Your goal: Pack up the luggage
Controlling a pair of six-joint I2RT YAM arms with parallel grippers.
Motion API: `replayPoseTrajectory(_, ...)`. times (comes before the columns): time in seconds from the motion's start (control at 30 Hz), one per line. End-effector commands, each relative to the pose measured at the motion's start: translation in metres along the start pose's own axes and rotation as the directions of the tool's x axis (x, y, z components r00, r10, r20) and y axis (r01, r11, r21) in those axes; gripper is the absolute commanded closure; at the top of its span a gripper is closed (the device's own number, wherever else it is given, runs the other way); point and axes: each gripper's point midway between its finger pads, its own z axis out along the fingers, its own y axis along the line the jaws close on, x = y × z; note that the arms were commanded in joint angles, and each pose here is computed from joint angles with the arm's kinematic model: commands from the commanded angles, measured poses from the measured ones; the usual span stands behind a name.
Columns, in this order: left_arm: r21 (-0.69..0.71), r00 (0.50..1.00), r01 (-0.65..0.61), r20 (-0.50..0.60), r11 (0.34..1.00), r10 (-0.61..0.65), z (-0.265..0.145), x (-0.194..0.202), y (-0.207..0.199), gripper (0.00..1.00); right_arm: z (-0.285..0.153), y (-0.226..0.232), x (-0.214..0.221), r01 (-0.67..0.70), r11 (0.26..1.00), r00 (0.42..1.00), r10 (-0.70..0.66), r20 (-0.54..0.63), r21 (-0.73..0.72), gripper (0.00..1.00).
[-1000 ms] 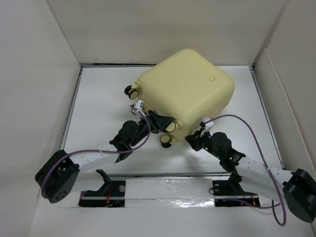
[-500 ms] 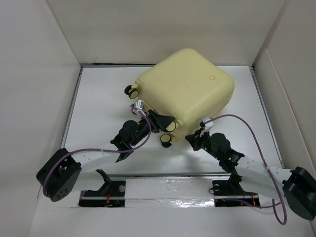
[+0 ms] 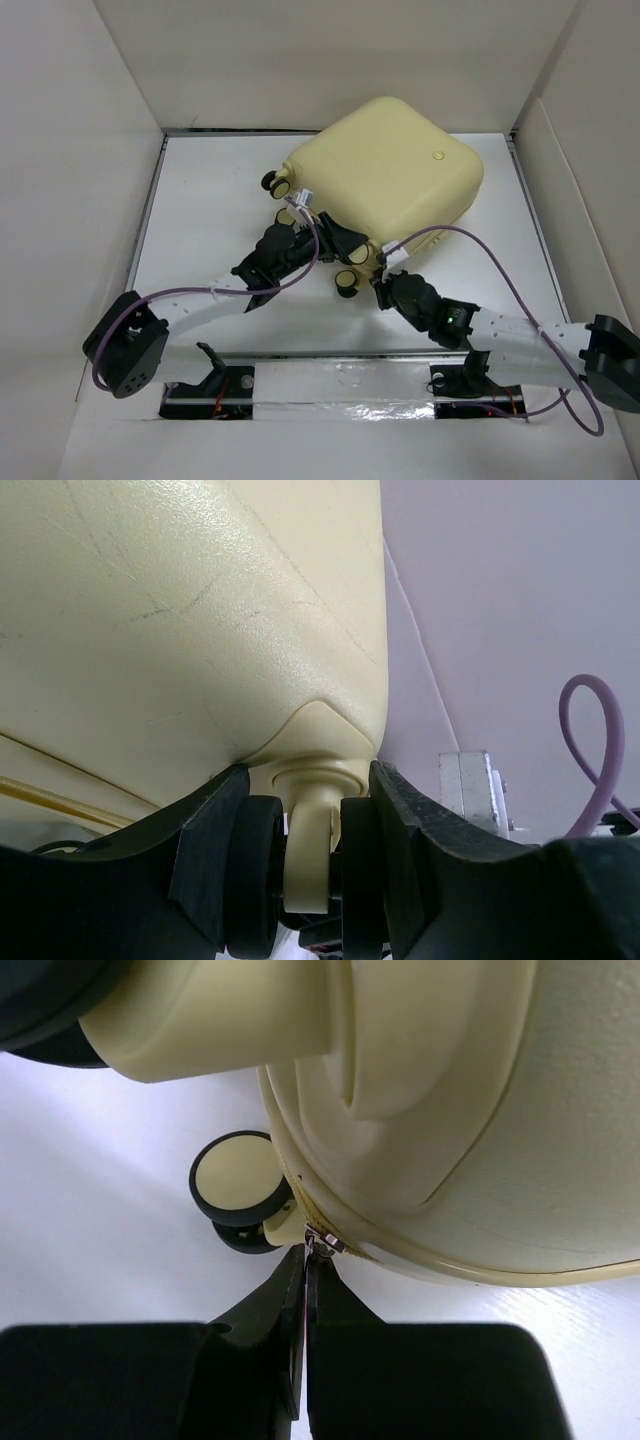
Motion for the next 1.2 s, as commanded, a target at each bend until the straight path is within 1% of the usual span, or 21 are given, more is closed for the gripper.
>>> replayPoseTrajectory(0.0,0.102,0.996,-0.030,-0.077,0.994,0.038,0.013,0.009,-0.034,1.00,-0.035,0.109,-0.096,-0.045,0.894,0.952,0.174,0.252,-0.446,1.00)
replayPoseTrajectory(0.07,0.093,0.991,0.007,-0.133,0.996,0.006,0.015,0.021,-0.028,1.00,-0.020,0.098,-0.097,-0.059,0.923,0.939,0.181,0.293,-0.381,1.00)
replayPoseTrajectory(0.1,0.083,0.988,0.021,-0.154,0.996,-0.008,0.015,0.028,-0.022,1.00,-0.022,0.100,-0.113,-0.050,0.918,0.908,0.206,0.365,-0.394,1.00)
replayPoseTrajectory(0.17,0.066,0.987,0.072,-0.149,0.995,-0.062,0.005,0.017,-0.008,0.97,-0.013,0.098,-0.114,-0.020,0.930,0.908,0.170,0.382,-0.368,1.00)
replayPoseTrajectory(0.2,0.064,0.989,0.075,-0.132,0.995,-0.066,0.001,0.010,-0.006,0.91,-0.012,0.099,-0.118,-0.045,0.925,0.889,0.210,0.407,-0.378,1.00)
replayPoseTrajectory(0.23,0.050,0.991,0.067,-0.122,0.997,-0.060,-0.003,0.004,-0.002,0.78,-0.012,0.096,-0.121,-0.066,0.925,0.871,0.237,0.431,-0.375,1.00)
replayPoseTrajectory(0.27,0.035,0.997,0.043,-0.067,0.998,-0.041,-0.010,-0.016,-0.002,0.69,-0.014,0.095,-0.121,-0.078,0.922,0.864,0.253,0.435,-0.380,1.00)
replayPoseTrajectory(0.3,-0.033,0.998,0.017,-0.067,0.999,-0.020,-0.017,-0.020,0.011,0.59,-0.018,0.092,-0.122,-0.088,0.921,0.858,0.263,0.440,-0.379,1.00)
replayPoseTrajectory(0.33,-0.067,0.999,0.009,-0.032,0.998,-0.011,-0.023,-0.031,0.016,0.40,-0.019,0.087,-0.119,-0.095,0.926,0.862,0.261,0.435,-0.366,1.00)
replayPoseTrajectory(0.37,-0.083,0.999,-0.005,0.047,0.997,0.009,-0.035,-0.051,0.013,0.32,-0.019,0.084,-0.115,-0.102,0.931,0.867,0.257,0.428,-0.352,1.00)
replayPoseTrajectory(0.43,-0.170,0.990,0.021,0.143,0.985,0.004,-0.054,-0.084,0.035,0.22,-0.022,0.079,-0.109,-0.114,0.933,0.878,0.255,0.405,-0.342,1.00)
replayPoseTrajectory(0.47,-0.170,0.980,0.019,0.199,0.985,0.016,-0.066,-0.100,0.031,0.21,-0.023,0.078,-0.106,-0.112,0.933,0.883,0.251,0.397,-0.342,1.00)
replayPoseTrajectory(0.63,-0.304,0.904,0.114,0.427,0.946,0.028,-0.116,-0.168,0.071,0.20,-0.025,0.082,-0.097,-0.099,0.923,0.895,0.246,0.373,-0.372,1.00)
replayPoseTrajectory(0.73,-0.342,0.873,0.165,0.486,0.925,0.024,-0.134,-0.195,0.098,0.21,-0.023,0.086,-0.092,-0.089,0.921,0.902,0.236,0.361,-0.380,1.00)
replayPoseTrajectory(0.77,-0.377,0.881,0.168,0.472,0.911,0.033,-0.133,-0.198,0.112,0.21,-0.023,0.086,-0.092,-0.090,0.919,0.902,0.238,0.360,-0.383,1.00)
replayPoseTrajectory(0.83,-0.404,0.884,0.155,0.464,0.901,0.057,-0.133,-0.214,0.115,0.22,-0.022,0.087,-0.090,-0.085,0.919,0.905,0.233,0.356,-0.385,1.00)
replayPoseTrajectory(0.87,-0.428,0.901,0.149,0.431,0.892,0.056,-0.127,-0.214,0.128,0.23,-0.021,0.087,-0.089,-0.085,0.920,0.906,0.231,0.354,-0.384,1.00)
replayPoseTrajectory(0.93,-0.472,0.921,0.034,0.358,0.881,0.156,-0.121,-0.227,0.124,0.28,-0.019,0.087,-0.087,-0.081,0.922,0.910,0.224,0.349,-0.379,1.00)
replayPoseTrajectory(1.0,-0.512,0.945,-0.035,0.262,0.858,0.195,-0.114,-0.224,0.136,0.31,-0.016,0.087,-0.085,-0.077,0.922,0.913,0.218,0.345,-0.380,1.00)
replayPoseTrajectory(1.1,-0.475,0.942,-0.119,0.223,0.872,0.249,-0.103,-0.221,0.133,0.31,-0.015,0.091,-0.085,-0.067,0.918,0.914,0.214,0.345,-0.390,1.00)
replayPoseTrajectory(1.17,-0.477,0.933,-0.211,0.163,0.853,0.322,-0.097,-0.218,0.131,0.27,-0.012,0.091,-0.085,-0.060,0.917,0.917,0.207,0.342,-0.396,1.00)
